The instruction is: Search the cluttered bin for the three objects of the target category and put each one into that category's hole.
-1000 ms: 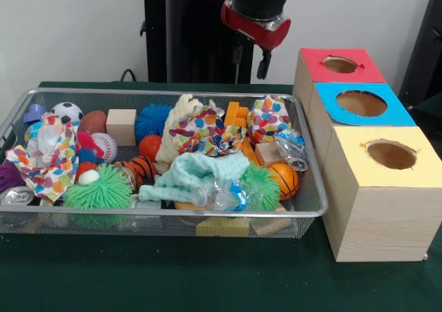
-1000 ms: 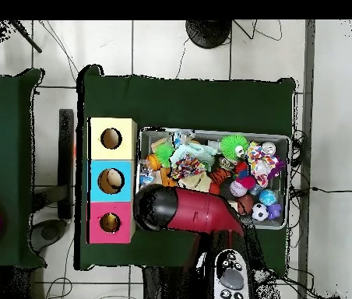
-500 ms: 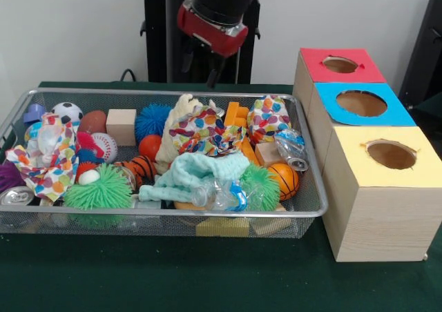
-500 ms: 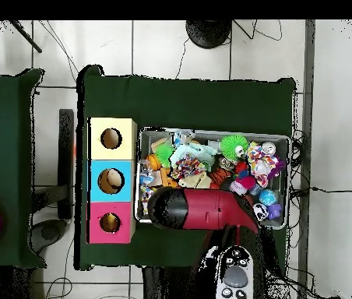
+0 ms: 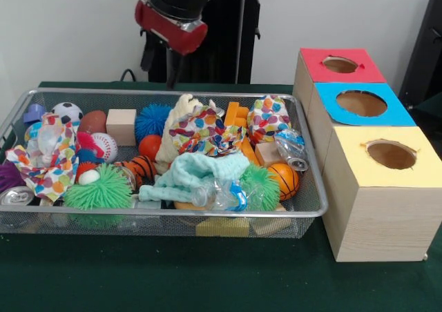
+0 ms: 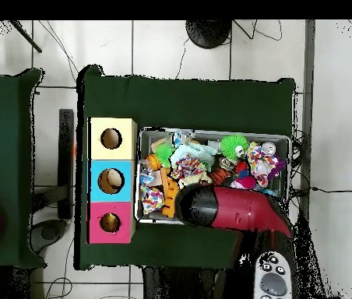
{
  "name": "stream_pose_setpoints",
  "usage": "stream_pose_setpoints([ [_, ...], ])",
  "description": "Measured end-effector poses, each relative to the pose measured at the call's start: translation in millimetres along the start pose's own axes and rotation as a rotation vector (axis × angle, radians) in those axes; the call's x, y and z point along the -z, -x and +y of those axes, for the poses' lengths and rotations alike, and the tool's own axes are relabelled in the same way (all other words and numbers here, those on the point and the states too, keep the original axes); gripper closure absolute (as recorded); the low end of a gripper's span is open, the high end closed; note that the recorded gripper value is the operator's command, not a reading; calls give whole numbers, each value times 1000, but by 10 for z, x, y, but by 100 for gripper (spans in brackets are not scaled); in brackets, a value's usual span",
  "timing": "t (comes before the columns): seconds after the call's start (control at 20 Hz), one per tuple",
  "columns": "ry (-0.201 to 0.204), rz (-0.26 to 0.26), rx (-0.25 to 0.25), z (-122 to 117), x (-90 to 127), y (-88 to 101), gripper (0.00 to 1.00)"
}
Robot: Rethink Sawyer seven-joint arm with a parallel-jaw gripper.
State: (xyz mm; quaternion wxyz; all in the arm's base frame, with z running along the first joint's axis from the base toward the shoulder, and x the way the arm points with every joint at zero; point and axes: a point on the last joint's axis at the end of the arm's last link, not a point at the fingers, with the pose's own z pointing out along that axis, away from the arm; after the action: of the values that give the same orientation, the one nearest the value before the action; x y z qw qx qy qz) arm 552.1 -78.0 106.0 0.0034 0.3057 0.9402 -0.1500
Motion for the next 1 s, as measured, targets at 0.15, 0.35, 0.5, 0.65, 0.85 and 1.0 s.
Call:
stream_pose_setpoints([
  [0.15, 10, -19, -42, -228, -111, 201, 0],
  [0.35, 26, -25, -79, -387, -313, 357, 0],
  [0.5, 36, -3, -102, -480, -551, 401, 0],
  [0.65, 43, 27, -116, -531, -774, 378, 0],
  [0.85, 55, 87, -120, -508, -1145, 226, 0],
  [1.0, 68, 131, -119, -427, -1312, 105, 0],
])
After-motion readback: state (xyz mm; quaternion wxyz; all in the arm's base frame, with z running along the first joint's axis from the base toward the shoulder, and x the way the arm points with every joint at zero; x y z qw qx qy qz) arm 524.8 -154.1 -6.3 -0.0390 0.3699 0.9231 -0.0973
